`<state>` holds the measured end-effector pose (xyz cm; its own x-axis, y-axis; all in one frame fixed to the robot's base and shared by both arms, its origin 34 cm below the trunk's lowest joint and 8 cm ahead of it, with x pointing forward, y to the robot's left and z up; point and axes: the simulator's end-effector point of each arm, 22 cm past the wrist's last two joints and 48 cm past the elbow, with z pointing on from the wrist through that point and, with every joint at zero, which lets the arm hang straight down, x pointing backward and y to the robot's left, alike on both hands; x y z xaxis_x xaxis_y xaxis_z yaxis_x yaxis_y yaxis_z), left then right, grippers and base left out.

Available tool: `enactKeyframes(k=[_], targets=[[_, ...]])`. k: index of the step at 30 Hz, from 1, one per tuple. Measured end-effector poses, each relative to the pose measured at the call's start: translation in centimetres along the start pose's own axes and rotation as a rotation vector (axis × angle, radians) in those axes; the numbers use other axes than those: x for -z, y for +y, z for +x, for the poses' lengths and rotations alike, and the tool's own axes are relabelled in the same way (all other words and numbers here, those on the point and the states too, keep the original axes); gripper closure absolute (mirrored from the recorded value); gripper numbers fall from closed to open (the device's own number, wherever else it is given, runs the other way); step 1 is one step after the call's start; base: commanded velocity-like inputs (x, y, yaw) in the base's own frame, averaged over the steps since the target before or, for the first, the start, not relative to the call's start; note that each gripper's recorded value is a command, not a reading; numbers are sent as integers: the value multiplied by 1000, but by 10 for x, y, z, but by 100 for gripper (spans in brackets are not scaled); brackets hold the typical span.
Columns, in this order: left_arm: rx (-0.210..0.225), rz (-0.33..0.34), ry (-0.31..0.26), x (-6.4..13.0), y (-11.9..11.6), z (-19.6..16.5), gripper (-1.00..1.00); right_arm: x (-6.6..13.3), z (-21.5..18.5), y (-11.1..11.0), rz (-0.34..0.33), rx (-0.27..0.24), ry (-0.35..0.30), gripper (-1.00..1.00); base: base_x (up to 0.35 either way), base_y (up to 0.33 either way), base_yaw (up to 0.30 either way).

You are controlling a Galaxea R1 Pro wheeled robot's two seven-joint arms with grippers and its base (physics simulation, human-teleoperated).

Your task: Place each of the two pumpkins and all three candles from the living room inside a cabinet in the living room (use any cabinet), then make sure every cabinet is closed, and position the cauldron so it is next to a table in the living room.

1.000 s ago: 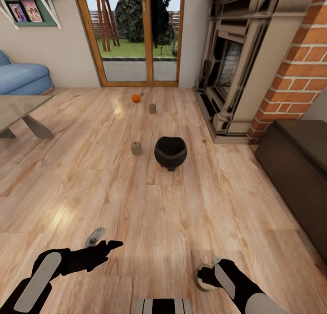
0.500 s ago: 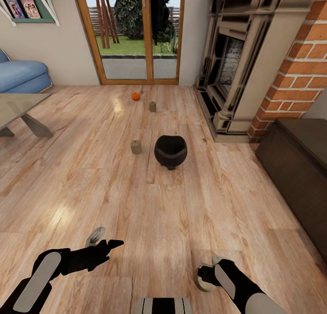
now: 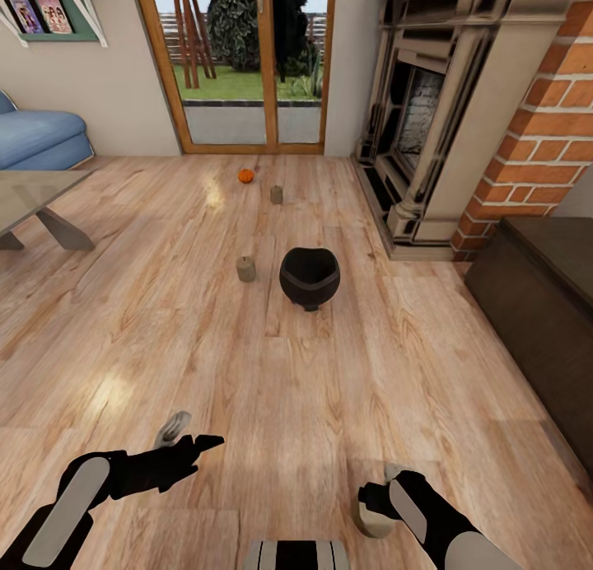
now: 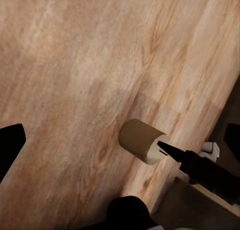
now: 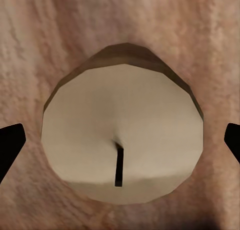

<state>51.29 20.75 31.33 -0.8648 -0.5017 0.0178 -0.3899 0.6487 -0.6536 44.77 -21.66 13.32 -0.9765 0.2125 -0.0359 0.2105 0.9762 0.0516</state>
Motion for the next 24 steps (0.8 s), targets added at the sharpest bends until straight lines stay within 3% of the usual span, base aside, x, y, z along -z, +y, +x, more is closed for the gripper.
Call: enactKeyframes(k=[8, 17, 20, 24], targets=[[51, 61, 22, -2, -9, 3, -100, -6, 6, -2, 4, -1, 16, -100, 0, 0, 0], [78, 124, 22, 5, -22, -2, -100, -9, 9, -3, 6, -1, 22, -100, 0, 0, 0], [108, 193, 25, 13, -29, -9, -100, -12, 11, -3, 7, -2, 28, -100, 0, 0, 0], [112, 243, 22, 21, -37, -14, -100, -12, 11, -3, 6, -1, 28, -100, 0, 0, 0]])
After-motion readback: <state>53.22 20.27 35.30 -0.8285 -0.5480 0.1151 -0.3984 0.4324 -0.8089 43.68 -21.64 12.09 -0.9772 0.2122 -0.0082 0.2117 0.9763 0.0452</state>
